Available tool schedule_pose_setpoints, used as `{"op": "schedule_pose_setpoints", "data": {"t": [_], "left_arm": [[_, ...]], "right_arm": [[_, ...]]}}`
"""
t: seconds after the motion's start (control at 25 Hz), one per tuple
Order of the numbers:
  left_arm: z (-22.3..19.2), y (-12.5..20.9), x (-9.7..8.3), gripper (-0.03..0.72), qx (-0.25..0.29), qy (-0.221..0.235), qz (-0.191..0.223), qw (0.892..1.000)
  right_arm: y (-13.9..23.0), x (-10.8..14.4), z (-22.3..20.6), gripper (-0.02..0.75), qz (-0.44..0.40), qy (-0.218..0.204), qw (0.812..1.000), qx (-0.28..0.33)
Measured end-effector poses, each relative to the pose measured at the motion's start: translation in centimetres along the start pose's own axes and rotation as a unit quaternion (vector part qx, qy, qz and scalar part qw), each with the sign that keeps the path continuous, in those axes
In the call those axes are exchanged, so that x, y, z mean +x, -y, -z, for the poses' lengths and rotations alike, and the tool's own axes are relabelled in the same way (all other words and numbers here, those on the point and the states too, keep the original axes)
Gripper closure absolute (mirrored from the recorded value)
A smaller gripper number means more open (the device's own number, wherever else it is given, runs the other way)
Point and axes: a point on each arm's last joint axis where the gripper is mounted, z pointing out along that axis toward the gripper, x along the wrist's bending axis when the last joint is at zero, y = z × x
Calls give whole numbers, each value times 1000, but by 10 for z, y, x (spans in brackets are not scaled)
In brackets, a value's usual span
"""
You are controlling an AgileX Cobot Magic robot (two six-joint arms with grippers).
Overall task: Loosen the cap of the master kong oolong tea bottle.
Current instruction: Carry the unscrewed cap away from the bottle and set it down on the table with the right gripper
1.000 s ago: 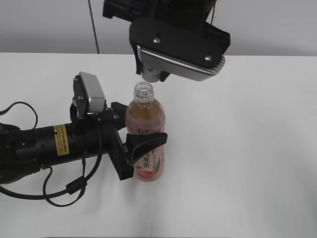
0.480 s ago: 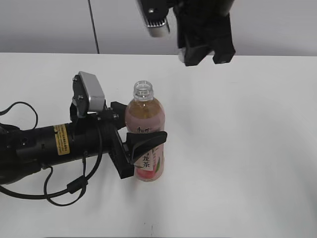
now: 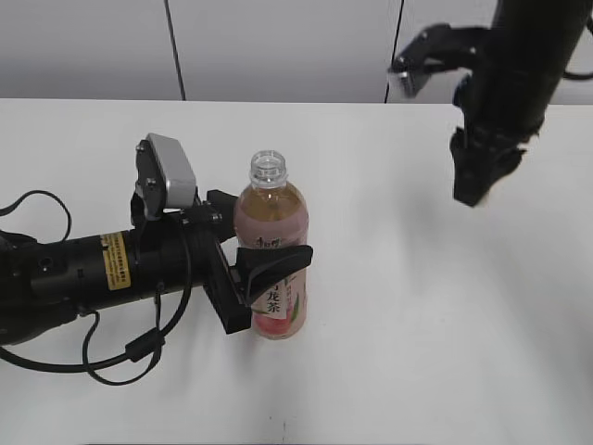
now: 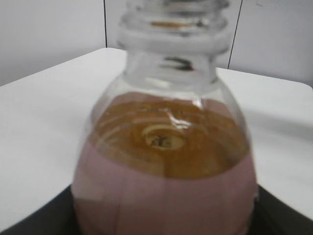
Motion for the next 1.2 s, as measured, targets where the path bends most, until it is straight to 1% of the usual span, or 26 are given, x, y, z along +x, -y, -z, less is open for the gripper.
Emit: {"op": "schedule_pose_setpoints", "data": {"t": [0.08,0.12,0.24,0.4,0.48,0.64,0.76,0.84,0.88,0.92,1.04,1.08,1.12,1.2], "left_arm": [[0,0,0,261,0,0,0,1000],[0,0,0,261,0,0,0,1000],[0,0,0,261,0,0,0,1000],[0,0,0,261,0,0,0,1000],[0,0,0,261,0,0,0,1000],[0,0,0,261,0,0,0,1000],[0,0,0,261,0,0,0,1000],[0,0,0,261,0,0,0,1000],[0,0,0,261,0,0,0,1000],[0,0,0,261,0,0,0,1000],[0,0,0,261,0,0,0,1000],[0,0,0,261,0,0,0,1000],[0,0,0,261,0,0,0,1000],[0,0,0,261,0,0,0,1000]], "right_arm": [[17,3,-21,468,-55,-33,998,29],[25,6,-33,468,-79,-41,995,39],[41,14,-63,468,-128,-38,989,55],[54,25,-91,468,-181,-27,982,50],[58,29,-99,468,-197,-24,979,48],[56,26,-121,468,-214,-22,975,49],[58,27,-141,465,-216,-35,973,69],[59,28,-145,439,-218,-40,972,75],[58,28,-146,407,-221,-41,971,75],[58,27,-146,360,-227,-40,970,73],[52,23,-141,183,-264,-33,962,66],[51,21,-138,141,-277,-33,958,68],[49,20,-136,125,-288,-34,954,72],[49,20,-127,137,-307,-37,948,82]]}}
